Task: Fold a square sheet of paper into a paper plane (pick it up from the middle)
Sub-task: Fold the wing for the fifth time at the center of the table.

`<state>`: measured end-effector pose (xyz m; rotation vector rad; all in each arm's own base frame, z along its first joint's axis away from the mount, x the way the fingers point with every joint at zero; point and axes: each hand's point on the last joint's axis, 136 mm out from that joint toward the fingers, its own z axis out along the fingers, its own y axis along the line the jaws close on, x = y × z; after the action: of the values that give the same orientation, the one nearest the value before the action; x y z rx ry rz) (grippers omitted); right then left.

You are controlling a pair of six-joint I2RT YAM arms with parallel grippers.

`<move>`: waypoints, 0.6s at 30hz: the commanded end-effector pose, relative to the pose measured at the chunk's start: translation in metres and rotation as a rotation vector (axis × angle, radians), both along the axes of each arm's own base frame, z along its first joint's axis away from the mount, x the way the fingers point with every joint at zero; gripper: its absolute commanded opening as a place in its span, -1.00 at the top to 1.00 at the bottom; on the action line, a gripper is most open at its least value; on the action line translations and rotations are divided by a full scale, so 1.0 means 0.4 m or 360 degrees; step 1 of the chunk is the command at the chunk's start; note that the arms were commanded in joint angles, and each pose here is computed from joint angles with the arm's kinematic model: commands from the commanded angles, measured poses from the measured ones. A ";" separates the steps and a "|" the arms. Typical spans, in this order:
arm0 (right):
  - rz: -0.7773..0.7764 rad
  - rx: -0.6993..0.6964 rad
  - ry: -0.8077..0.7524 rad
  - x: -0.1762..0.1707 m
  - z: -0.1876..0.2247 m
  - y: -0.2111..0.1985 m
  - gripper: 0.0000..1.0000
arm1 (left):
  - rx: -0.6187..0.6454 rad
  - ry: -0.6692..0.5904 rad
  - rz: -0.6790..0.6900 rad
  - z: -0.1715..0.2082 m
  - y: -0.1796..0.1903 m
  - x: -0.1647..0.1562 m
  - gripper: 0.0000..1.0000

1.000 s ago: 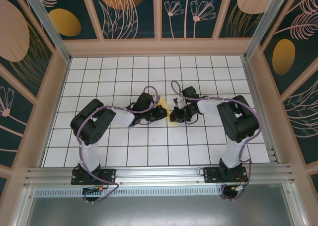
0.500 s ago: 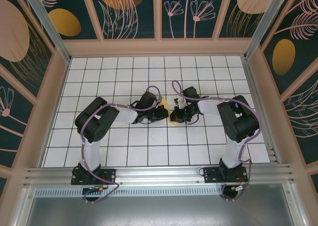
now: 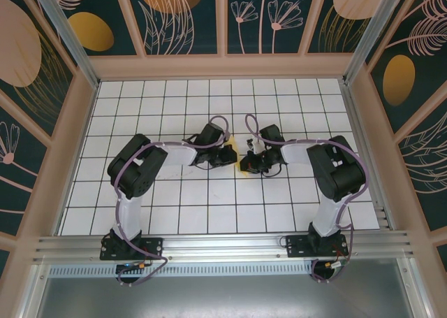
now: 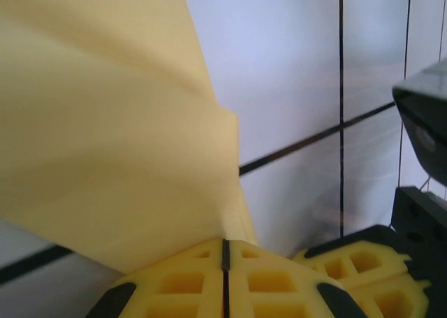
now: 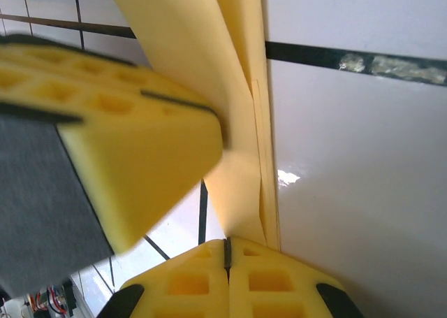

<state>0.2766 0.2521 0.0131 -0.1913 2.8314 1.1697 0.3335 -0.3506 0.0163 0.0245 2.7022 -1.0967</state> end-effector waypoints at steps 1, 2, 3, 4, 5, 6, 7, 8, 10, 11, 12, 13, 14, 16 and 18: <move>-0.0071 -0.0388 0.0306 -0.113 -0.135 -0.118 1.00 | 0.0182 -0.0081 0.0111 -0.041 0.085 0.080 0.78; -0.0073 -0.0395 0.0311 -0.114 -0.137 -0.120 1.00 | 0.0187 -0.0091 0.0110 -0.040 0.091 0.088 0.78; -0.0072 -0.0398 0.0311 -0.115 -0.139 -0.121 1.00 | 0.0190 -0.0100 0.0104 -0.040 0.097 0.094 0.78; -0.0073 -0.0403 0.0315 -0.116 -0.141 -0.123 1.00 | 0.0196 -0.0113 0.0103 -0.040 0.104 0.102 0.78; -0.0073 -0.0402 0.0313 -0.115 -0.141 -0.122 1.00 | 0.0204 -0.0124 0.0099 -0.042 0.111 0.109 0.78; -0.0071 -0.0404 0.0315 -0.116 -0.143 -0.123 1.00 | 0.0208 -0.0137 0.0099 -0.041 0.119 0.118 0.78; -0.0070 -0.0404 0.0315 -0.117 -0.142 -0.122 1.00 | 0.0212 -0.0156 0.0100 -0.039 0.126 0.127 0.78; -0.0069 -0.0404 0.0315 -0.117 -0.143 -0.123 1.00 | 0.0217 -0.0181 0.0097 -0.035 0.131 0.135 0.78; -0.0068 -0.0405 0.0317 -0.118 -0.144 -0.123 1.00 | 0.0224 -0.0226 0.0099 -0.027 0.141 0.153 0.78; -0.0067 -0.0403 0.0321 -0.119 -0.144 -0.123 1.00 | 0.0228 -0.0248 0.0097 -0.026 0.145 0.159 0.77; -0.0066 -0.0406 0.0323 -0.120 -0.146 -0.124 1.00 | 0.0239 -0.0261 0.0105 -0.026 0.153 0.169 0.77; -0.0065 -0.0407 0.0322 -0.121 -0.146 -0.124 1.00 | 0.0248 -0.0269 0.0104 -0.027 0.156 0.173 0.78; -0.0066 -0.0410 0.0322 -0.121 -0.147 -0.126 1.00 | 0.0261 -0.0279 0.0106 -0.028 0.161 0.180 0.78; -0.0067 -0.0414 0.0322 -0.122 -0.147 -0.127 1.00 | 0.0302 -0.0284 0.0120 -0.038 0.175 0.190 0.78; -0.0068 -0.0417 0.0320 -0.123 -0.147 -0.128 1.00 | 0.0336 -0.0286 0.0132 -0.048 0.190 0.198 0.79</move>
<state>0.2763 0.2518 0.0124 -0.1925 2.8287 1.1706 0.3899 -0.3054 0.0164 0.0840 2.6124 -0.9342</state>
